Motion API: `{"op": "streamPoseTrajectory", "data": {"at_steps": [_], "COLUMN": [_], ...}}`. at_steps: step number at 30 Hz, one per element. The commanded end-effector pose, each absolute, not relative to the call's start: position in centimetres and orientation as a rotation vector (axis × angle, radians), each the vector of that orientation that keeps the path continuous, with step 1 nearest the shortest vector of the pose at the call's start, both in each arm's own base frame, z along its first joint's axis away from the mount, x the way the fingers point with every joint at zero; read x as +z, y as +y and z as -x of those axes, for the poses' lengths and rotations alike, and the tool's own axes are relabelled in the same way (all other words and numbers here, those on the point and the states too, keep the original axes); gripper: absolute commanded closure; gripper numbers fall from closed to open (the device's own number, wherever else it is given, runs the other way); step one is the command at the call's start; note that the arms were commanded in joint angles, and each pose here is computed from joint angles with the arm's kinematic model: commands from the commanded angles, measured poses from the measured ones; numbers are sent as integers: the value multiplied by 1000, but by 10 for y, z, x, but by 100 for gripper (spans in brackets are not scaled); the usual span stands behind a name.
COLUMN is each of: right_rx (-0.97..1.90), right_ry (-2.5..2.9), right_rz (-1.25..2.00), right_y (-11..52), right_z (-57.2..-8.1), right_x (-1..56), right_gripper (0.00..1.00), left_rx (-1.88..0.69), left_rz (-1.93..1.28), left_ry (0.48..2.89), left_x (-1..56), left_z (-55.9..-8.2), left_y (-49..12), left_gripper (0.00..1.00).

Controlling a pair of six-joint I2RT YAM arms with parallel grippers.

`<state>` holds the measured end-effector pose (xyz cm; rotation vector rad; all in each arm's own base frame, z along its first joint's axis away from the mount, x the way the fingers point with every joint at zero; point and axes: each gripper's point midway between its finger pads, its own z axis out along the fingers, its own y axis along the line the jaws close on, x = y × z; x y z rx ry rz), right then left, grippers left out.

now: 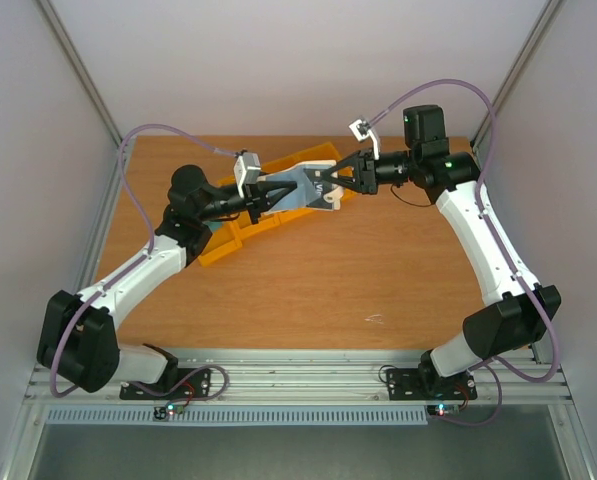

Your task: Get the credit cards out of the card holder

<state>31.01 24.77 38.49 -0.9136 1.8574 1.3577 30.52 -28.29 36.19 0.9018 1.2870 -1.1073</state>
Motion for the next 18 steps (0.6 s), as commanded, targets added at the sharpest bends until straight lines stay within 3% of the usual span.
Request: {"op": "streamPoseTrajectory", "data": {"at_steps": [1,4,5,7,9,13,18], "right_rx": [1365,1310,1263,1177,1065,714,256], "right_ry": [1861,1893,1917,1967,2033,2208,2296], "right_rz": [929,914,892,841,771,554,488], "right_y": [246,242,240,233,223,188,173], "right_z": [-304,-307,-312,-322,-334,-367,-383], "right_x": [384,380,377,371,363,340,324], "right_gripper": [94,99,99,99,99,99,99], "left_rx": [-1051,-1004,-970,-850,-675,-410,-458], "left_rz": [-913,-831,-778,-649,-542,-523,-649], "left_ry": [1168,1218,1262,1354,1441,1530,1480], "left_x": [386,384,378,366,348,316,314], "left_z": [-297,-313,-324,-352,-379,-401,-385], "left_y": [-277,-273,-269,-256,-238,-214,-229], "left_gripper": [100,100,95,67,53,47,47]}}
